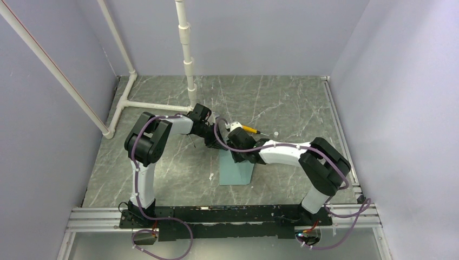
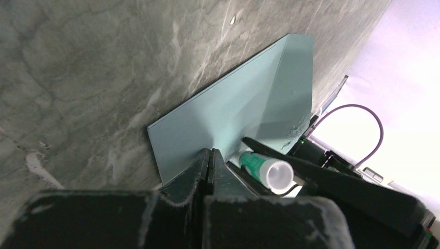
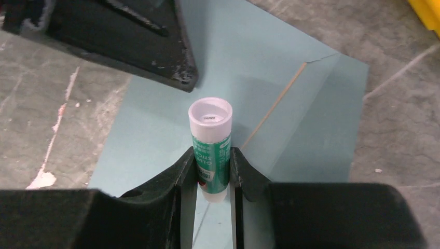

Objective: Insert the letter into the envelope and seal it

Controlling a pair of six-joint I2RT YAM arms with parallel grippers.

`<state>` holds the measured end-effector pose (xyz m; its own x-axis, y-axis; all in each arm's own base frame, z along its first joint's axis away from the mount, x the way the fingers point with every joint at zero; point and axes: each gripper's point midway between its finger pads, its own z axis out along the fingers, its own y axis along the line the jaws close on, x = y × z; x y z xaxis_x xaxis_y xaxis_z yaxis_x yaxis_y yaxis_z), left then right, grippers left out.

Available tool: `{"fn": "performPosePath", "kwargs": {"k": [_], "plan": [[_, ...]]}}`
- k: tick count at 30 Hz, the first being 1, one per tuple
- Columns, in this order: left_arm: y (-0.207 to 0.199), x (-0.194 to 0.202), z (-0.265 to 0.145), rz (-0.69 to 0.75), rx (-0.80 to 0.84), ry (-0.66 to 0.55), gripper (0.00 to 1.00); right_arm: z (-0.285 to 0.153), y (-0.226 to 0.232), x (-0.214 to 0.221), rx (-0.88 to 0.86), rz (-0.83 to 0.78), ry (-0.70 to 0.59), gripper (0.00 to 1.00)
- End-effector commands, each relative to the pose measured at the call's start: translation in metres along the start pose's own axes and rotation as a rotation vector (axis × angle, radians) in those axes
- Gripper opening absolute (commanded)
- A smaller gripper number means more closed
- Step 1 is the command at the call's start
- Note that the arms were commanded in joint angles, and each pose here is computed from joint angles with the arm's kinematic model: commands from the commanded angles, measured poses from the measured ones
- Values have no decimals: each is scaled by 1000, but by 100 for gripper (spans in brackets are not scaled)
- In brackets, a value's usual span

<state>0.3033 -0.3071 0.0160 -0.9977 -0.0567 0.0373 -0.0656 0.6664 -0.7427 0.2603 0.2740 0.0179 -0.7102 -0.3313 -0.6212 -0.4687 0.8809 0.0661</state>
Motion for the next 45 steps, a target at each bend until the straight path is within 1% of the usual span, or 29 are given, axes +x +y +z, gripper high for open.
{"fn": "performPosePath", "kwargs": {"k": [1, 3, 6, 9, 12, 15, 18, 23, 26, 30, 33, 35, 38, 42, 45], "plan": [[64, 14, 11, -42, -222, 7, 2, -4, -13, 3, 27, -35, 48, 0], [63, 13, 11, -35, -221, 5, 2, -17, -3, -12, -28, -29, 10, 0], [60, 11, 10, -26, -217, 2, 3, -48, 16, -42, -147, -3, -72, 0], [57, 7, 11, -17, -209, -2, 2, -72, 22, -63, -214, 50, -129, 0], [54, 3, 12, -4, -198, -2, 2, -85, 11, -76, -236, 118, -159, 0], [52, 2, 12, 13, -197, -2, 3, -87, -10, -82, -202, 188, -161, 0], [50, -2, 8, 46, -202, -12, 2, -85, -39, -80, -133, 283, -134, 0], [36, -5, -2, 131, -172, -35, 2, -77, -83, -62, -19, 465, -86, 0], [16, -7, -8, 194, -102, -45, 11, -69, -108, -43, 62, 558, -35, 0], [-16, -10, -18, 271, 12, -58, 26, -50, -131, -12, 145, 648, 89, 0], [-39, -12, -27, 328, 83, -72, 37, -39, -141, 0, 184, 677, 149, 0], [-53, -12, -33, 363, 125, -75, 40, -34, -149, 1, 219, 677, 161, 0], [-67, -14, -43, 405, 148, -86, 42, -26, -155, 3, 247, 672, 186, 0], [-74, -17, -52, 440, 127, -104, 42, -18, -162, 5, 281, 656, 206, 0], [-74, -18, -57, 452, 104, -117, 43, -14, -166, 6, 305, 646, 222, 4]]}}
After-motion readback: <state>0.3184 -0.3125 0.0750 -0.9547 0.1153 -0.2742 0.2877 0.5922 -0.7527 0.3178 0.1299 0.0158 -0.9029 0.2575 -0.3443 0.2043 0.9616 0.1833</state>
